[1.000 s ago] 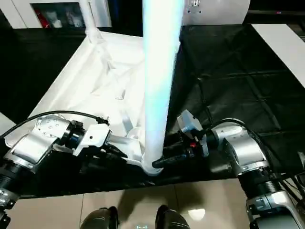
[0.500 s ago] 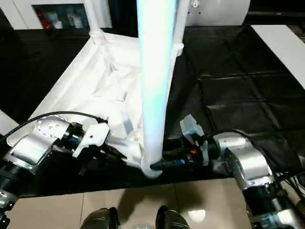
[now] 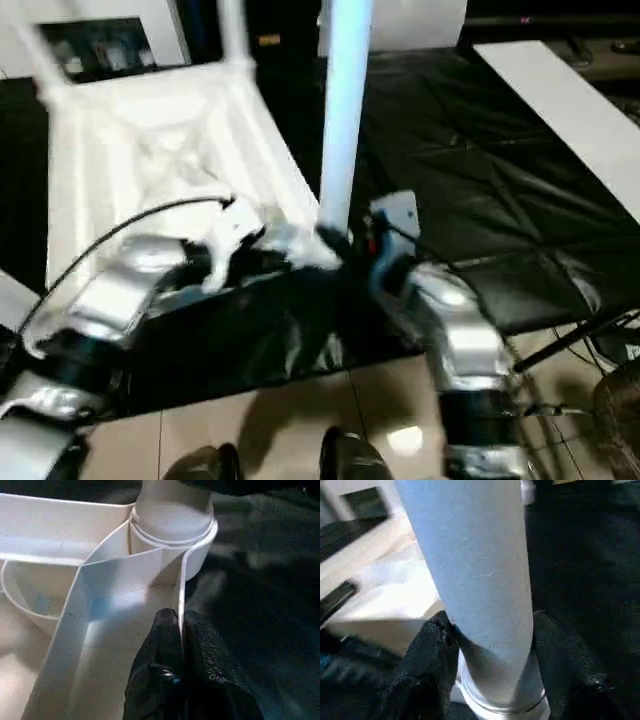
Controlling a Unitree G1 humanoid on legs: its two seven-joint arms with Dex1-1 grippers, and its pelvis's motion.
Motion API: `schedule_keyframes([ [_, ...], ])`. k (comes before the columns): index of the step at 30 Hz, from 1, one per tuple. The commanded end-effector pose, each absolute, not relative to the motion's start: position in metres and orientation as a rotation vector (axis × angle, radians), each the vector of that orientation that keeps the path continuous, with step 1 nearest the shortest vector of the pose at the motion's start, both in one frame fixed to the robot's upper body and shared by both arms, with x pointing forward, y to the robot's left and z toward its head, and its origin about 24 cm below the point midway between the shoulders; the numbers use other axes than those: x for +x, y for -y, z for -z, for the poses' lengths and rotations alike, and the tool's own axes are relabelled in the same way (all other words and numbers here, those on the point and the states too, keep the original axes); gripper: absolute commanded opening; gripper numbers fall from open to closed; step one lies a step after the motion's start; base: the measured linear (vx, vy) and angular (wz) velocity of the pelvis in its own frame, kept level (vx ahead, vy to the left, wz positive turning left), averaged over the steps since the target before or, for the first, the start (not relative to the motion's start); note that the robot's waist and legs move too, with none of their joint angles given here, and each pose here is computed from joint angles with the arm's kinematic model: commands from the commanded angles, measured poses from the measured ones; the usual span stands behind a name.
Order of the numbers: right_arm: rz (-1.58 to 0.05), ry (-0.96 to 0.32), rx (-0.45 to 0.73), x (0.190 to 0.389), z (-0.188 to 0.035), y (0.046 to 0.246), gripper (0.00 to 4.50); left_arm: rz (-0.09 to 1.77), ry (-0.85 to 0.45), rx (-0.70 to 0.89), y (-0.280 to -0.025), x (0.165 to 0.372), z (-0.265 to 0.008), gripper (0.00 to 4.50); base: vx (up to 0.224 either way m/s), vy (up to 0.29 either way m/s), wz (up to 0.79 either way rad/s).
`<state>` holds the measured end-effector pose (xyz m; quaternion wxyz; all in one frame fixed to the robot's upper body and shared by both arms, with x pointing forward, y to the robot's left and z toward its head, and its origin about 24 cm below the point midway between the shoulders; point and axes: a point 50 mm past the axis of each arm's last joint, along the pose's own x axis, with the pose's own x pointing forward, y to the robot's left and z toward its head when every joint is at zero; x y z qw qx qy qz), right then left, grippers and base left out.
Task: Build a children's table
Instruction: Rotate leg to tighten
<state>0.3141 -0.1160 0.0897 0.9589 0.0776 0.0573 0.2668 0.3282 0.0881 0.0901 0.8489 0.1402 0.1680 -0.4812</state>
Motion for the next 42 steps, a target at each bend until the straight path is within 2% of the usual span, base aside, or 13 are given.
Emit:
schedule_keyframes([
  [1, -0.573, -0.197, 0.218, 0.309, -0.080, 0.069, 1.98, 1.058, -0.273, 0.234, -0.047, 0.326, -0.103, 0.00, 0.000, 0.000, 0.00],
  [4, -0.475, -0.195, 0.246, 0.309, -0.080, 0.061, 1.98, 1.034, -0.259, 0.233, -0.039, 0.327, -0.105, 0.00, 0.000, 0.000, 0.00],
  [5, -0.468, -0.185, 0.256, 0.308, -0.080, 0.061, 2.53, 1.038, -0.256, 0.233, -0.038, 0.326, -0.105, 0.00, 0.068, -0.022, 0.03],
  [11, -0.404, -0.119, 0.278, 0.309, -0.084, 0.078, 3.03, 1.070, -0.269, 0.276, -0.045, 0.322, -0.102, 0.00, 0.000, 0.000, 0.00],
  [12, -0.401, -0.084, 0.245, 0.309, -0.086, 0.093, 3.12, 1.082, -0.266, 0.301, -0.052, 0.321, -0.100, 0.00, 0.000, 0.000, 0.00],
  [13, -0.401, -0.084, 0.245, 0.309, -0.086, 0.093, 3.21, 1.082, -0.266, 0.301, -0.052, 0.321, -0.100, 0.00, 0.000, 0.000, 0.00],
  [21, -0.641, 0.004, 0.123, 0.297, -0.096, 0.139, 3.95, 1.142, -0.285, 0.354, -0.080, 0.316, -0.092, 0.00, 0.000, 0.000, 0.00],
  [22, -0.641, 0.004, 0.123, 0.297, -0.096, 0.139, 3.95, 1.142, -0.285, 0.354, -0.080, 0.316, -0.092, 0.00, 0.000, 0.000, 0.00],
  [28, -0.907, -0.054, -0.023, 0.284, -0.101, 0.181, 4.46, 1.258, -0.297, 0.406, -0.097, 0.309, -0.090, 0.00, 0.000, 0.000, 0.00],
  [33, -1.063, -0.112, -0.055, 0.275, -0.106, 0.195, 4.46, 1.348, -0.297, 0.447, -0.103, 0.304, -0.089, 0.00, 0.000, 0.000, 0.00],
  [37, -1.132, -0.141, -0.054, 0.271, -0.109, 0.200, 4.46, 1.318, -0.284, 0.480, -0.106, 0.308, -0.090, 0.00, 0.000, 0.000, 0.00],
  [40, -1.220, -0.164, 0.031, 0.263, -0.118, 0.198, 4.46, 1.173, -0.257, 0.458, -0.106, 0.321, -0.093, 0.00, 0.000, 0.000, 0.00],
  [42, -1.256, -0.163, 0.068, 0.260, -0.123, 0.195, 4.46, 1.181, -0.254, 0.425, -0.105, 0.320, -0.095, 0.00, 0.000, 0.000, 0.00],
])
